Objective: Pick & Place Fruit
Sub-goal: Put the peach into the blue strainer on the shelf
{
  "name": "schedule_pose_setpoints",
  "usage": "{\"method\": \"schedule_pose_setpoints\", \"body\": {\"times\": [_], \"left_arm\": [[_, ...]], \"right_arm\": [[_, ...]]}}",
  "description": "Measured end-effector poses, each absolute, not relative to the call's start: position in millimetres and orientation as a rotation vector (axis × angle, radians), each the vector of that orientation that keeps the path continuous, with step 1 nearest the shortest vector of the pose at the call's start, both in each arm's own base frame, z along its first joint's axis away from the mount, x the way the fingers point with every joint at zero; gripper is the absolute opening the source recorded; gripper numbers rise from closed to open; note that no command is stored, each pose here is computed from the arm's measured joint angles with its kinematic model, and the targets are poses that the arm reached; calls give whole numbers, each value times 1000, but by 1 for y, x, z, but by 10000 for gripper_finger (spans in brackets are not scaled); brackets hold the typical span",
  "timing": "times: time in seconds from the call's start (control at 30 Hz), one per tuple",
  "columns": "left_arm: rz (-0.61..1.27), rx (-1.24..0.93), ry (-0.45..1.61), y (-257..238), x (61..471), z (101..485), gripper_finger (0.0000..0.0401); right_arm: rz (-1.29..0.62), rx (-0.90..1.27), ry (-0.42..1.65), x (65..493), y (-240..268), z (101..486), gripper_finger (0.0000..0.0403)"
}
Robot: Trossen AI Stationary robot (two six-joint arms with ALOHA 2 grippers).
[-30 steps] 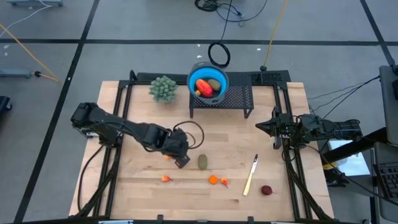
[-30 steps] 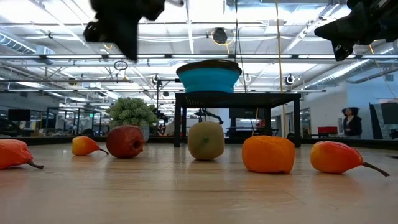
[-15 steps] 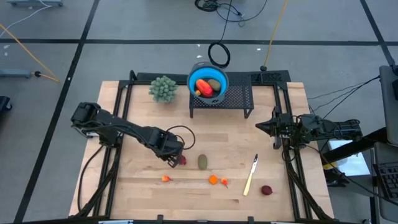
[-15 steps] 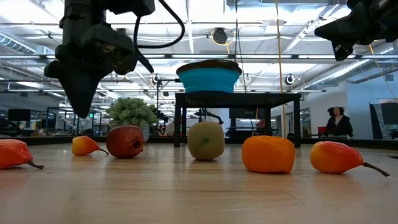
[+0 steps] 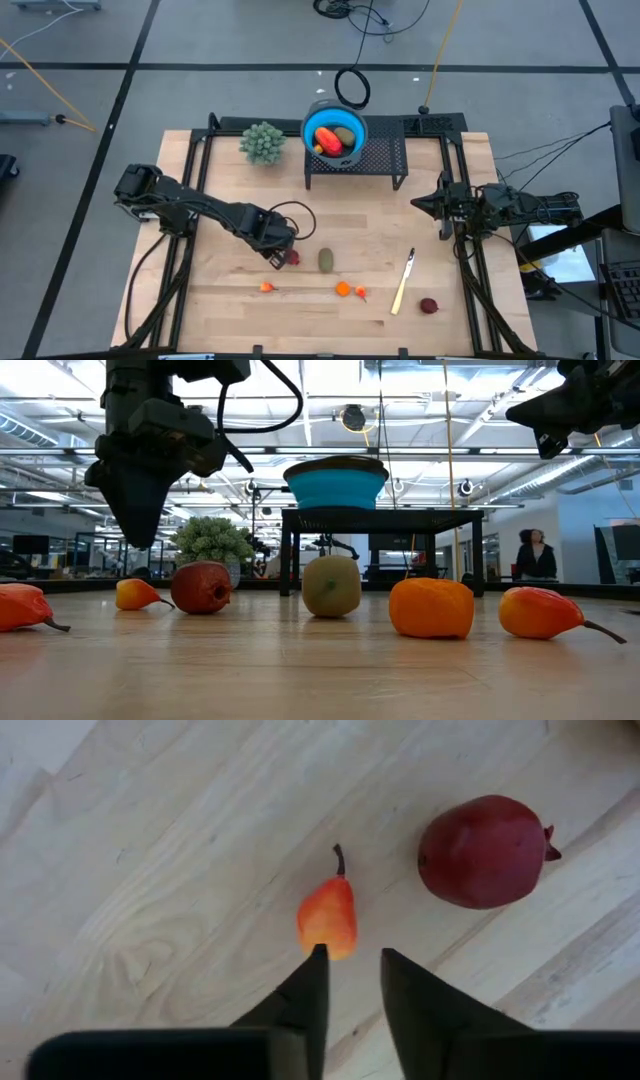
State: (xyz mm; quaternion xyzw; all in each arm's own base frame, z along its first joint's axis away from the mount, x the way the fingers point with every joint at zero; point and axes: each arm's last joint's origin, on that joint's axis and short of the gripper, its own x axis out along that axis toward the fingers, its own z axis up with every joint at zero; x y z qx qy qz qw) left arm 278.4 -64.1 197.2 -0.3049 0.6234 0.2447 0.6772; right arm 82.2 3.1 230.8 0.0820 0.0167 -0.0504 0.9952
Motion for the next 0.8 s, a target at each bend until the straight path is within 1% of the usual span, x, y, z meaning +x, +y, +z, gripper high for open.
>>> {"method": "schedule_pose_setpoints", "body": {"times": [0.27,0.4,0.57,0.8], "left_arm": [[547,-682,1402,-64,278,197,199],[525,-658,1407,-64,278,197,231],[516,-622,1402,-64,278,197,245],[528,-608,1402,-64,276,191,236]], "right_arm": [[-101,157,33,82,3,231,0],[-101,157,33,82,3,231,0],[-100,157,33,82,3,231,0],[-101,157,33,82,3,231,0]]}}
